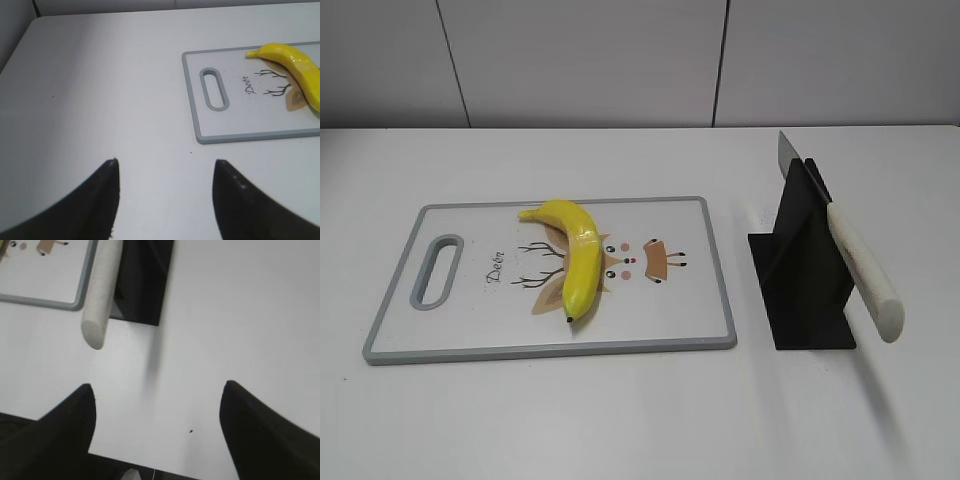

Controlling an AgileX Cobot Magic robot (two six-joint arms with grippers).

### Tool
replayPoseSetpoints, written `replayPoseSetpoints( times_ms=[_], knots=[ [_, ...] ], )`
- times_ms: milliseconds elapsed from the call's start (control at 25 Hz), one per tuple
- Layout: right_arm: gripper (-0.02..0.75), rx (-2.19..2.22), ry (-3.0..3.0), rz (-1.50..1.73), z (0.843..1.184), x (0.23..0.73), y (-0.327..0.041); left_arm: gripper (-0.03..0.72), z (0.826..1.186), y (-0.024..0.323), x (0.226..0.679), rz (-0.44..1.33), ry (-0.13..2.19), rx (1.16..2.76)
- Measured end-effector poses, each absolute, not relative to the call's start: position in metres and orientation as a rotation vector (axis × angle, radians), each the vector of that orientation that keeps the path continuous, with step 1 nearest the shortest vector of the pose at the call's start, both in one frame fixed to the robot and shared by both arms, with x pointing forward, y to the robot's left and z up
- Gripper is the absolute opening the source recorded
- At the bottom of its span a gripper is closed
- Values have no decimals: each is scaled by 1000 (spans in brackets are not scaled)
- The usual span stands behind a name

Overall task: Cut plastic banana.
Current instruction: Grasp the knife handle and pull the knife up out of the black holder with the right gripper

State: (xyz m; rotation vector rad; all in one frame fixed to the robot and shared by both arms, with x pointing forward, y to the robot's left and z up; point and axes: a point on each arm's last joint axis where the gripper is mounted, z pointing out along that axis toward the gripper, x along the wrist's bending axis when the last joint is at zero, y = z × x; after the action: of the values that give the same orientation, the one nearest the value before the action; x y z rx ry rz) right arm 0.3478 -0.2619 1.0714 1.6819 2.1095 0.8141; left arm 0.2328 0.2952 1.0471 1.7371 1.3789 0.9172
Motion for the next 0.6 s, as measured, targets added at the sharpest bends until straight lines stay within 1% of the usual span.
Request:
replayPoseSetpoints(
  times_ms=[160,360,600],
  knots=[
    [589,1707,2267,730,1071,370,-239,552,1047,295,233,917,1379,1737],
    [589,1785,2374,556,1074,411,-219,552,1047,295,233,917,1379,1737],
    [589,1836,2382,536,1086,458,-198,552,1047,295,233,917,1379,1737]
  ],
)
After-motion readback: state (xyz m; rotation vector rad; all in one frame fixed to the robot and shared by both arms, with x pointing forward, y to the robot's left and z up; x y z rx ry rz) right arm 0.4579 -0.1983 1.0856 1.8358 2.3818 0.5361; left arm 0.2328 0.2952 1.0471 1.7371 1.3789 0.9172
